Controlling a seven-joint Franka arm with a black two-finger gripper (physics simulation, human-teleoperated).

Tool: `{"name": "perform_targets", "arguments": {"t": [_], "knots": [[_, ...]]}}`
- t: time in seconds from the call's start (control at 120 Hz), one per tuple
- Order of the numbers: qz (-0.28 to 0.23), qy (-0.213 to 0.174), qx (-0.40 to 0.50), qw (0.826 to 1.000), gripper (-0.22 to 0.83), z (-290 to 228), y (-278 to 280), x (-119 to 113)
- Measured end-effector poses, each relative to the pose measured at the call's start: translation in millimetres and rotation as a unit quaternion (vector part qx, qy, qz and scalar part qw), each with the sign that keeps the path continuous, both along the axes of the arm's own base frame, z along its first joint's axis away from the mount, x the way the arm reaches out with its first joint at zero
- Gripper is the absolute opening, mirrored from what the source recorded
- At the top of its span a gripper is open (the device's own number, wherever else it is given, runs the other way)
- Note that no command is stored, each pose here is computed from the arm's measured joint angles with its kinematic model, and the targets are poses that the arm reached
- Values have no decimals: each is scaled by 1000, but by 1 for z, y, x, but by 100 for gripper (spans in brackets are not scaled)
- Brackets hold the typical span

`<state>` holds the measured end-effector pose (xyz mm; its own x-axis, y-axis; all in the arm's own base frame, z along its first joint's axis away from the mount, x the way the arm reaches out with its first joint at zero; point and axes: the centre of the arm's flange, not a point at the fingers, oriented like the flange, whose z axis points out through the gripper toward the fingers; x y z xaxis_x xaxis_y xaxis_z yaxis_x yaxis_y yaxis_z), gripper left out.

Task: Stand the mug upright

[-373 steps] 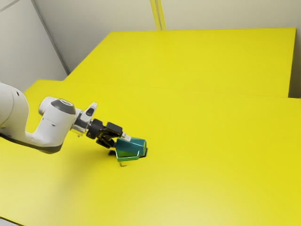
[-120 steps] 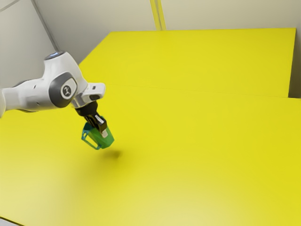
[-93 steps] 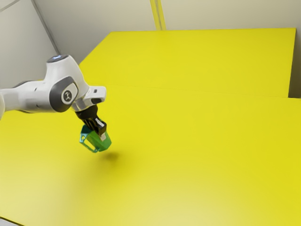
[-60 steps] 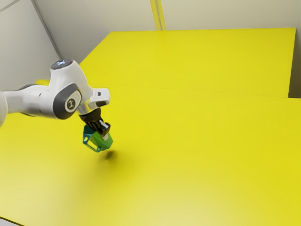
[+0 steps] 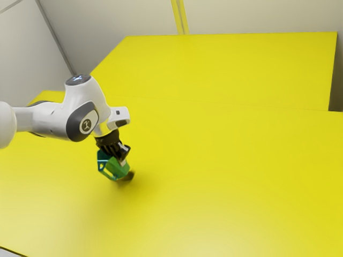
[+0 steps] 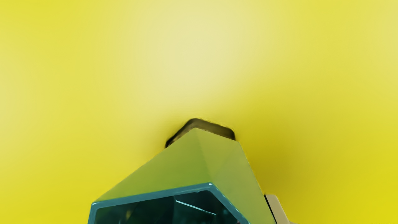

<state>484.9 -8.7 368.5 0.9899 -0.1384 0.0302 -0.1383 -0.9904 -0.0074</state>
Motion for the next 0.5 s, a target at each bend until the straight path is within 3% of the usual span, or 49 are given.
{"name": "perform_targets", "arguments": {"t": [0.5], "knots": [[34, 41, 8, 999, -16, -28, -5, -2]]}}
